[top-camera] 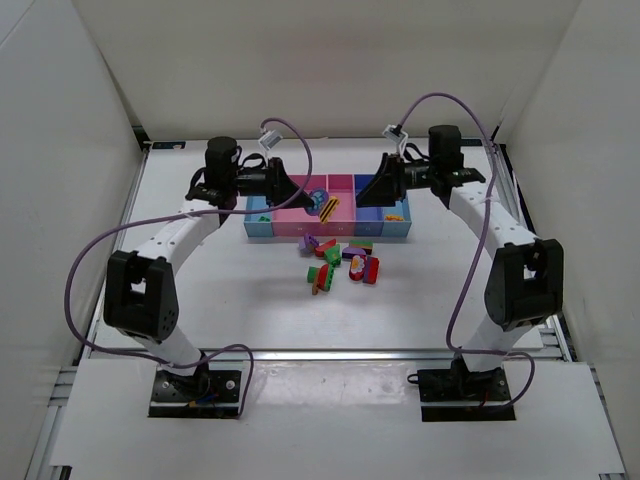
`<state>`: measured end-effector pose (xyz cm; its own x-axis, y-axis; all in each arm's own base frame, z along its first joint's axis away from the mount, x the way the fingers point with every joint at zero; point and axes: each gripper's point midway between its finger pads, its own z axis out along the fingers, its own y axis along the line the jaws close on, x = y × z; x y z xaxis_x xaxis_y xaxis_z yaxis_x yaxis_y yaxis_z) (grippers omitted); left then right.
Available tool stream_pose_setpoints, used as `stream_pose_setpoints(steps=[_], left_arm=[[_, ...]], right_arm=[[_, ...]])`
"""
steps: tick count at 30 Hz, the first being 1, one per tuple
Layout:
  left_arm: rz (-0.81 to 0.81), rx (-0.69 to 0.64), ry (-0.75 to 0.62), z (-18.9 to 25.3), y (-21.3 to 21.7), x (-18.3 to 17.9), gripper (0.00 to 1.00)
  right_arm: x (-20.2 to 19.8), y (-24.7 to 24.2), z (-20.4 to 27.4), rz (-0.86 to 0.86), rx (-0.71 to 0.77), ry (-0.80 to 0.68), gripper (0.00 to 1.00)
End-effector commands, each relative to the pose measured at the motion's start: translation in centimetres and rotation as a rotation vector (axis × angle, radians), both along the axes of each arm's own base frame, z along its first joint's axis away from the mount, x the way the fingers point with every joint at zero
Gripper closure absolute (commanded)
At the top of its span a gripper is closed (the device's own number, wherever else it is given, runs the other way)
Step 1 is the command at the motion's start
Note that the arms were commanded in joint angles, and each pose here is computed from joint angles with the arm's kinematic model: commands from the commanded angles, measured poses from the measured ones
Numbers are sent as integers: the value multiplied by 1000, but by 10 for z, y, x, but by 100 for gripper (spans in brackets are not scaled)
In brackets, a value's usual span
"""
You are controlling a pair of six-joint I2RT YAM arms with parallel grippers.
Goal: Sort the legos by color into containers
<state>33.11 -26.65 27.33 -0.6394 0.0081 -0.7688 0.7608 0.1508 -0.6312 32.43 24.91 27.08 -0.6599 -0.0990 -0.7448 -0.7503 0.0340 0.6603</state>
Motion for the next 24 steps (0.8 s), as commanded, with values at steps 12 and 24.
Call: stream_pose_setpoints(steps=[12, 24], left_arm=[[-27, -83, -83, 41, 15, 24, 81], [-30, -89, -89, 43, 14, 26, 81]], right_arm=[[-24, 22, 17, 109, 16, -83, 29], [-11, 43, 26, 130, 23, -112, 15]])
